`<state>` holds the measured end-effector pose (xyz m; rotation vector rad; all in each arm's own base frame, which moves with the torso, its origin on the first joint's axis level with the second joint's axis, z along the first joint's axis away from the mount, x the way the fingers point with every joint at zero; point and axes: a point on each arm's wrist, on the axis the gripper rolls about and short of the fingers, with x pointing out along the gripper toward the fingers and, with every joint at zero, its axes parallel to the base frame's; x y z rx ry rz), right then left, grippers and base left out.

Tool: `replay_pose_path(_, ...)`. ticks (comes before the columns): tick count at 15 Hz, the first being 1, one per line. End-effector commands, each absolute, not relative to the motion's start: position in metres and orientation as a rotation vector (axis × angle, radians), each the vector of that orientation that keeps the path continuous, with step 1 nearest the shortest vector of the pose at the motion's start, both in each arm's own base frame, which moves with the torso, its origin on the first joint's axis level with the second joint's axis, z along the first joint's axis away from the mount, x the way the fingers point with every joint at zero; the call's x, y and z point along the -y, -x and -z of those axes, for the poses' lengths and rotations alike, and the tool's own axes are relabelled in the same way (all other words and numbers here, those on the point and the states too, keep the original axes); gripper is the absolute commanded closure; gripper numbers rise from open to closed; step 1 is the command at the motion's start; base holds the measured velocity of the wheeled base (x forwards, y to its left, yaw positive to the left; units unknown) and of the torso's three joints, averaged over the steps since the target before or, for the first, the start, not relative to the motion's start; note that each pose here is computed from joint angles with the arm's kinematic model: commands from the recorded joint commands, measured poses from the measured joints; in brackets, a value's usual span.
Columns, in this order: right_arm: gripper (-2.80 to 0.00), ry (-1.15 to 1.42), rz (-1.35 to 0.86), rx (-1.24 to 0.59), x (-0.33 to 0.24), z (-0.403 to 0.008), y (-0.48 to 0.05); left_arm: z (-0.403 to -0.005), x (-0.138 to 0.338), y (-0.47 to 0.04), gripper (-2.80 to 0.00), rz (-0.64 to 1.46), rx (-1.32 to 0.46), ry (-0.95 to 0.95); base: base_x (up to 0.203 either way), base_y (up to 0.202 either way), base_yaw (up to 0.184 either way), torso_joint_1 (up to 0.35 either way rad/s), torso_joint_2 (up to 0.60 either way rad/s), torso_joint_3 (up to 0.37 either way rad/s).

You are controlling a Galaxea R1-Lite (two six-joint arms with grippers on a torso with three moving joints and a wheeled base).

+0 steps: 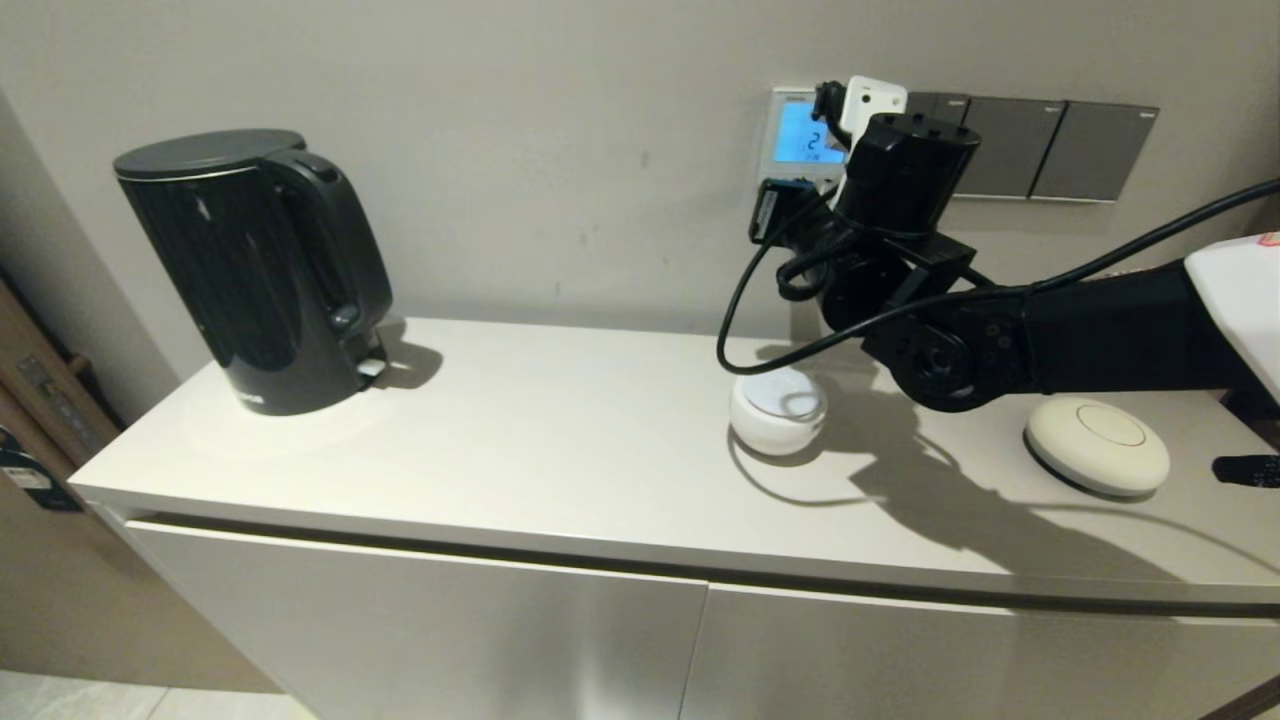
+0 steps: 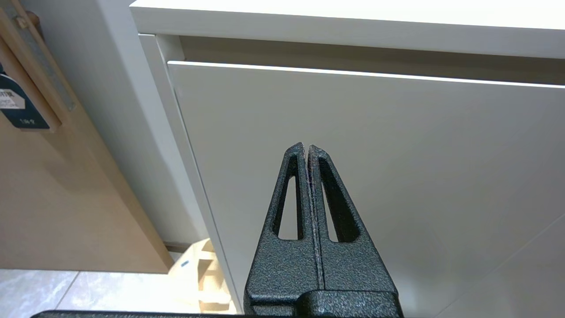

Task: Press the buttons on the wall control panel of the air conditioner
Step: Press the temperature decrease button

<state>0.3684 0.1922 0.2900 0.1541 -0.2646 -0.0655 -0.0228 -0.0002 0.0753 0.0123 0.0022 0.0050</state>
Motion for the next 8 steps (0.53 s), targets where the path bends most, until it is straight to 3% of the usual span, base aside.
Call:
replay_pose_path(1, 0.0, -0.151, 0.07, 0.262, -0.193, -0.287, -0.372, -0.075, 0.0, 0.023, 0.0, -0.005, -0.002, -0.012, 0.0, 0.0, 0.0, 0.0, 0.0, 0.0)
replay_pose_path(8, 0.0, -0.144, 0.086, 0.26, -0.19, -0.282, -0.382, -0.075, 0.0, 0.023, 0.0, -0.006, -0.002, -0.012, 0.0, 0.0, 0.0, 0.0, 0.0, 0.0)
